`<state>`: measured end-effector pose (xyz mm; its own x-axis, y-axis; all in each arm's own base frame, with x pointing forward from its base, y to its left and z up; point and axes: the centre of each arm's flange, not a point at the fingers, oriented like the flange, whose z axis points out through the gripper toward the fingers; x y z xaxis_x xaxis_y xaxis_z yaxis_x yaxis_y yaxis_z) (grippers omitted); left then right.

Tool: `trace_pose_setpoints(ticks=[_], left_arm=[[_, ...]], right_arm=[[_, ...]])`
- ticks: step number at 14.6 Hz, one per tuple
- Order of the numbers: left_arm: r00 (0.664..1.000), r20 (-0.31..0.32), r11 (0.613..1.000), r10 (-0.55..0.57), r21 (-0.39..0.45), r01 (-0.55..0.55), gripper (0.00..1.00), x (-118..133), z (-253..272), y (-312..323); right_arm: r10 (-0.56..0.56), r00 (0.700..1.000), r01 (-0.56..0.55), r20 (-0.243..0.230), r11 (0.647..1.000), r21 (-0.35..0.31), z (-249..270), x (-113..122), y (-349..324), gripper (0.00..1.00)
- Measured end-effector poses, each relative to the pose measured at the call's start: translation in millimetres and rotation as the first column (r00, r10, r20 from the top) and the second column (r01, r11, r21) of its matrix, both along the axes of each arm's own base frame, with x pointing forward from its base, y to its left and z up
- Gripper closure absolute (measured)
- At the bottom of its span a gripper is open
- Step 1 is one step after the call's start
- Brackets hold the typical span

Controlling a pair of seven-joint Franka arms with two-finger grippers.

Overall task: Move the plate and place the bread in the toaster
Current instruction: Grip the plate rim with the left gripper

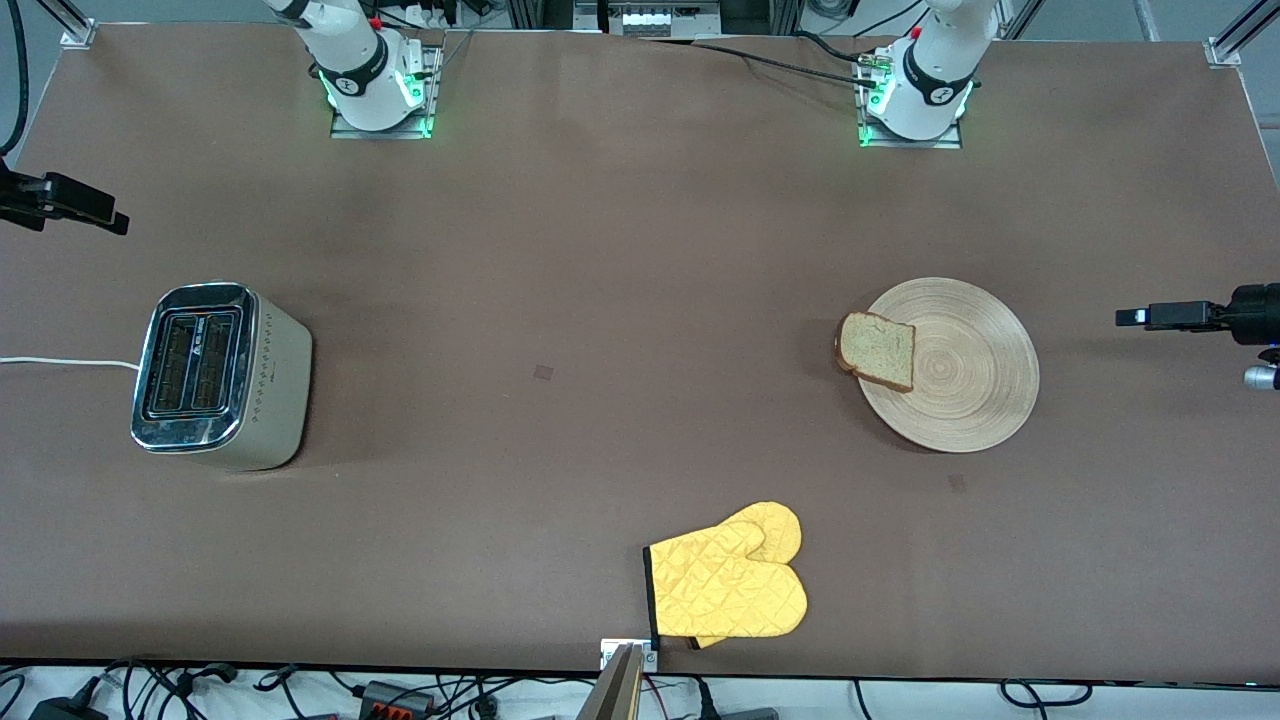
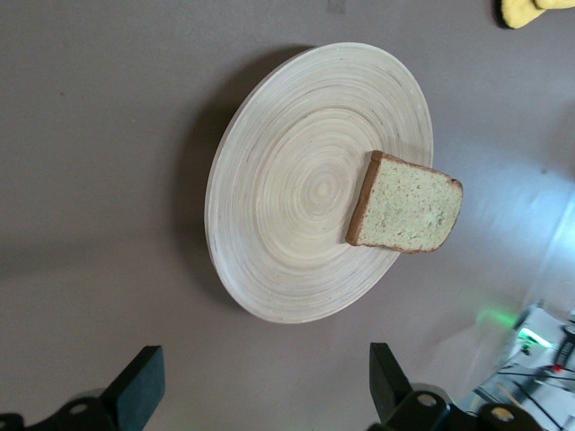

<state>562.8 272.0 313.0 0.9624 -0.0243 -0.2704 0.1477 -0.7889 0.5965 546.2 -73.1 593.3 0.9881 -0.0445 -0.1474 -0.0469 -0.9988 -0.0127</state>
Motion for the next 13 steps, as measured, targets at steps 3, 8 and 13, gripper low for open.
trace_pose_setpoints(ticks=[3,8,13], left_arm=[[0.998,0.07,0.997,-0.011,-0.07,0.016,0.0,-3,-49,18],[0.992,0.124,0.98,-0.02,-0.194,0.044,0.02,-8,-115,14],[0.993,0.119,0.953,0.018,-0.302,0.019,0.07,-22,-182,-3]], right_arm=[[0.0,1.0,0.0,0.0,1.0,0.0,0,0,0,0.0],[0.0,1.0,0.0,0.0,1.0,0.0,0,0,0,0.0],[0.0,1.0,0.0,0.0,1.0,0.0,0,0,0,0.0]])
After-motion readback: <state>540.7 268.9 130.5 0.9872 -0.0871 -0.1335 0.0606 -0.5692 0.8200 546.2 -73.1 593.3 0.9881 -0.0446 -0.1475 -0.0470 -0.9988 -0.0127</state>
